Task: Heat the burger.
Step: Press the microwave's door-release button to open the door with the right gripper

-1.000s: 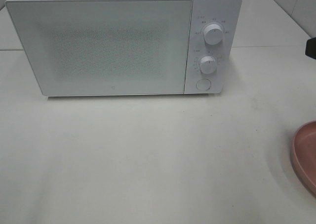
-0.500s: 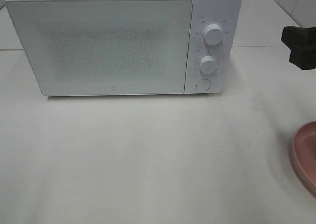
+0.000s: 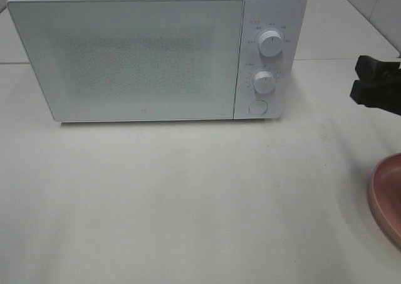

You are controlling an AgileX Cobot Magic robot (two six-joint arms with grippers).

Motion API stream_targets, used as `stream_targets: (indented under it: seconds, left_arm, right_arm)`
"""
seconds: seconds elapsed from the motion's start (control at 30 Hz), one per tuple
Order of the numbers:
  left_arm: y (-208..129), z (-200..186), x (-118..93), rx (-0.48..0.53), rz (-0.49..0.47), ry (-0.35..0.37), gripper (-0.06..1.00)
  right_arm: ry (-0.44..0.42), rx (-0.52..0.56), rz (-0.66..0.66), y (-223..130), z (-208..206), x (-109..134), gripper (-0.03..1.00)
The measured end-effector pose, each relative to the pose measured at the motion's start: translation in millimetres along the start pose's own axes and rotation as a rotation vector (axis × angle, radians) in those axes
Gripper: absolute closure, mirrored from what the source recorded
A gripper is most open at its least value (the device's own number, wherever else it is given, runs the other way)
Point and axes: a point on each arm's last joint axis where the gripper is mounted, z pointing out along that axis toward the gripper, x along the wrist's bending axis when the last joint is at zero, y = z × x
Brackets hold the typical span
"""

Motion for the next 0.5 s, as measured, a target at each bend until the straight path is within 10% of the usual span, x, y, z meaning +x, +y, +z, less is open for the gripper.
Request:
stream_targets:
  seconds: [0.5]
  left_arm:
    - [0,0,0,0.000,0.000,0.000,-0.04]
  right_arm:
    - [0.007,0.032,-0.027,-32,-4,60,0.25]
